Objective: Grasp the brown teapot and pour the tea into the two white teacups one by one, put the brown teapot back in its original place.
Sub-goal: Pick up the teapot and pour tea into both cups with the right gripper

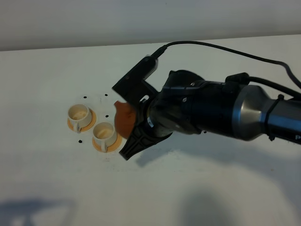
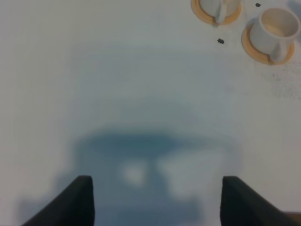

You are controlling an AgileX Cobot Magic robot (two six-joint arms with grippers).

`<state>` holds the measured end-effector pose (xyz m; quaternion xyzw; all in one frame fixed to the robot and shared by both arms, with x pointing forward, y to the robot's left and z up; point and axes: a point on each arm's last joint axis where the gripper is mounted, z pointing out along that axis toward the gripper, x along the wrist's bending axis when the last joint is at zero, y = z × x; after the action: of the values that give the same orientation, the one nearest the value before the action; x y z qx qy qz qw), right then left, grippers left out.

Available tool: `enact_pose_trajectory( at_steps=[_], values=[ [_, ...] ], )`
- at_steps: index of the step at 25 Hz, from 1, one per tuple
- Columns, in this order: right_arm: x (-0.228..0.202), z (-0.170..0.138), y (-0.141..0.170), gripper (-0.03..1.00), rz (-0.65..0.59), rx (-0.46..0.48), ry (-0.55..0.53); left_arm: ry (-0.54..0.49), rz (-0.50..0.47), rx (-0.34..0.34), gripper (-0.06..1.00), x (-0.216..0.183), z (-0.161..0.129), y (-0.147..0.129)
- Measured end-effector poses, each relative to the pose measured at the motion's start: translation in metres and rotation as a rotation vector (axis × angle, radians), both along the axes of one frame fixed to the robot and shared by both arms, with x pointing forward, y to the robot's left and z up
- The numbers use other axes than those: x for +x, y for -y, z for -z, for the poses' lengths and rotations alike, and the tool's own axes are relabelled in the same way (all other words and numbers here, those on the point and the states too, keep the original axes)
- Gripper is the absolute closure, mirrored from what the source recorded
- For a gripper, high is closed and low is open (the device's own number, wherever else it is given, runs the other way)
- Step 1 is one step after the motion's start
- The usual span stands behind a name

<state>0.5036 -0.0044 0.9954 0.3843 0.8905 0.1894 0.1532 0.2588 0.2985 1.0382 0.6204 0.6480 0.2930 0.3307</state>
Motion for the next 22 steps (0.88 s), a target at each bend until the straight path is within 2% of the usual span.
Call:
enact_pose_trajectory(
  at_steps=[9, 22],
  values=[
    [-0.013, 0.001, -0.011, 0.85, -0.081, -0.058, 0.038, 0.000, 0.000, 0.000, 0.38, 0.000, 0.000, 0.000],
    [-0.014, 0.026, -0.020, 0.85, -0.166, -0.178, 0.075, 0.000, 0.000, 0.000, 0.38, 0.000, 0.000, 0.000]
  ],
)
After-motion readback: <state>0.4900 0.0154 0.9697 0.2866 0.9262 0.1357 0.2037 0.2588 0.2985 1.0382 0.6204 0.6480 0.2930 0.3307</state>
